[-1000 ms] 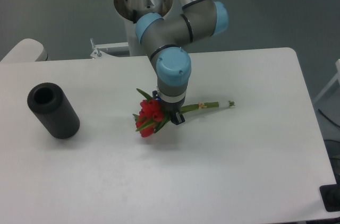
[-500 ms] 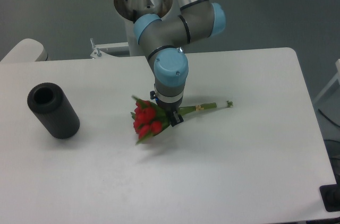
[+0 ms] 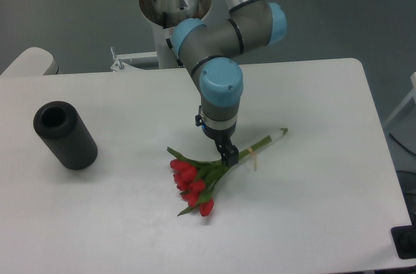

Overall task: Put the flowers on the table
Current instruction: 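Open the gripper, release the stems and lift away from the bouquet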

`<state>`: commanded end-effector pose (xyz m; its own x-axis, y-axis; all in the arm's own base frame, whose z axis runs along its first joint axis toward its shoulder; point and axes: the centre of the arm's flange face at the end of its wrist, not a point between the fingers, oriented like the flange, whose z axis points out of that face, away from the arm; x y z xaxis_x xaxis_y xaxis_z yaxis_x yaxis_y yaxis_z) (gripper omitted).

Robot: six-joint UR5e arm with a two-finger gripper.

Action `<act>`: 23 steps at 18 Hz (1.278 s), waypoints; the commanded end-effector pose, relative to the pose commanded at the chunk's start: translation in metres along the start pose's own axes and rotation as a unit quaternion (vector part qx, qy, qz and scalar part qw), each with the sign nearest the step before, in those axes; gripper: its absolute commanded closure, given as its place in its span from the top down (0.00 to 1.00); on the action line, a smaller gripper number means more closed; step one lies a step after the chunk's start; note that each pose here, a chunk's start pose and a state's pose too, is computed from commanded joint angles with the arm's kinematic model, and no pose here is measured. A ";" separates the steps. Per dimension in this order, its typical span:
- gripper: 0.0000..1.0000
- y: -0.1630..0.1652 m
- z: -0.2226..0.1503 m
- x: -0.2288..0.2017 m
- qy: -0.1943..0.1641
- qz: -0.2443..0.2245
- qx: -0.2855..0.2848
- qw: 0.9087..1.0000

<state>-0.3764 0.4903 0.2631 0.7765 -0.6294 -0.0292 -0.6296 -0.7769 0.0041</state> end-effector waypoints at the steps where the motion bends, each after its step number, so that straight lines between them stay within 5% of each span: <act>1: 1.00 0.005 -0.001 -0.007 -0.004 -0.004 -0.001 1.000; 17: 1.00 0.017 -0.002 -0.107 -0.044 -0.014 -0.004 0.999; 23: 1.00 0.018 0.000 -0.132 -0.024 -0.019 -0.005 1.000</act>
<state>-0.4904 0.5600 0.2669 0.7981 -0.5975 -0.0771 -0.5986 -0.8010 0.0114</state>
